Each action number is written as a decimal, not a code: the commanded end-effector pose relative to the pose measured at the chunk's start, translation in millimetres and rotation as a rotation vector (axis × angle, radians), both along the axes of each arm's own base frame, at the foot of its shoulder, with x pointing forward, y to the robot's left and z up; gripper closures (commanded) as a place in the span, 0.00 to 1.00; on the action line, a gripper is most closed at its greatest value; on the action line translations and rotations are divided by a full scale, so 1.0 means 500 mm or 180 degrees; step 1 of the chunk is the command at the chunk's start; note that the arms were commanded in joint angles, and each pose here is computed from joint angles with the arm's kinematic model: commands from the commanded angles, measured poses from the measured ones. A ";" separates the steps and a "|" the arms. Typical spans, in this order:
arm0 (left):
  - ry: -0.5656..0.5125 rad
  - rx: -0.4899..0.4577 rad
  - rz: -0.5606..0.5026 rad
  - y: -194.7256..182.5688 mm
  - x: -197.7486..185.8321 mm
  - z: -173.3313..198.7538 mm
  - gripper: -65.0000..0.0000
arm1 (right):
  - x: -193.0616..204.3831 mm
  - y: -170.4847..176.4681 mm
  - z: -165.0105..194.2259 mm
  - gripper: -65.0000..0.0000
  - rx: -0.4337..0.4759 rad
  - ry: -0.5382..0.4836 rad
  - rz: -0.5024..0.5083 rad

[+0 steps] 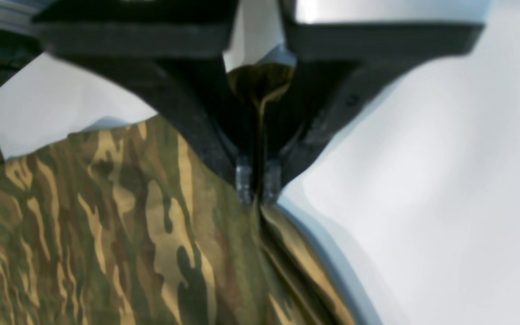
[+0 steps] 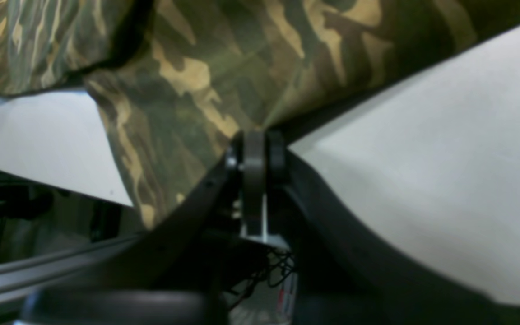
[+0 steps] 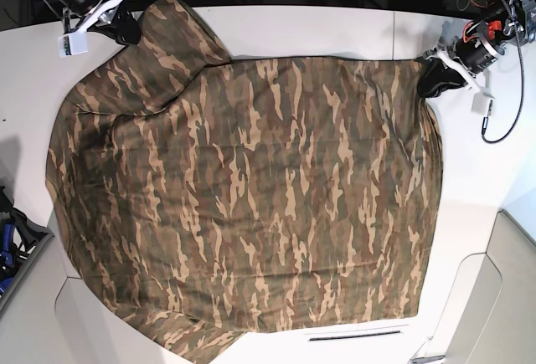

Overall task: Fold the T-shirt properly
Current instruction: 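Lift the shoulder edge with both grippers and fold it over the shirt body, then release the folded edge and regrasp the shirt corners with both grippers, then pull the held corners back with both grippers to straighten the shirt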

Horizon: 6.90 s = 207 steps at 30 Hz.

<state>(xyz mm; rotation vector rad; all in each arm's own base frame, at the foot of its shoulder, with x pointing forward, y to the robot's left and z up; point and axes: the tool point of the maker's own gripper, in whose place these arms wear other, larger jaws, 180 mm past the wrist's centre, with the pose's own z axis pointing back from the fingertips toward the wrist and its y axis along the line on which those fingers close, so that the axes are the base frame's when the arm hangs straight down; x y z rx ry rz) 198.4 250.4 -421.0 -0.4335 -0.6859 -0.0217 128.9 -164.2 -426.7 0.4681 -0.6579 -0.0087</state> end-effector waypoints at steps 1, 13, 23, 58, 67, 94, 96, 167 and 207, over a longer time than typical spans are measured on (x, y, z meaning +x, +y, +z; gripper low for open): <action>0.0015 0.0075 -0.0083 0.002 -0.002 0.007 1.00 | 0.007 0.003 0.015 1.00 0.0077 -0.0087 0.0014; -0.0562 0.0316 -0.0456 -0.031 0.062 0.132 1.00 | 0.051 0.004 0.128 1.00 0.0263 -0.0383 0.0063; -0.0996 0.0398 -0.0074 0.045 0.099 0.221 1.00 | 0.120 -0.033 0.252 1.00 0.0060 -0.1037 0.0005; -0.1349 0.0644 0.0340 0.107 0.404 0.197 0.87 | 0.612 -0.163 0.223 1.00 -0.0140 -0.1298 -0.0253; -0.1333 0.0577 0.0612 0.140 0.399 0.156 0.49 | 0.621 -0.171 0.159 0.76 -0.0194 -0.1223 -0.0448; -0.1403 0.0057 0.0579 0.144 0.398 0.276 0.35 | 0.590 -0.128 0.232 0.40 -0.0260 -0.1121 -0.0070; -0.1392 0.0026 0.0588 0.145 0.395 0.279 0.35 | 0.577 -0.123 0.230 0.40 -0.0258 -0.1109 -0.0036; -0.0841 -0.0814 0.1504 0.154 0.319 0.056 0.31 | 0.411 -0.186 -0.012 0.41 0.0884 -0.0377 -0.1364; -0.0943 -0.0693 0.0949 0.129 0.247 0.157 1.00 | 0.327 -0.156 0.060 1.00 0.0457 -0.0508 -0.0791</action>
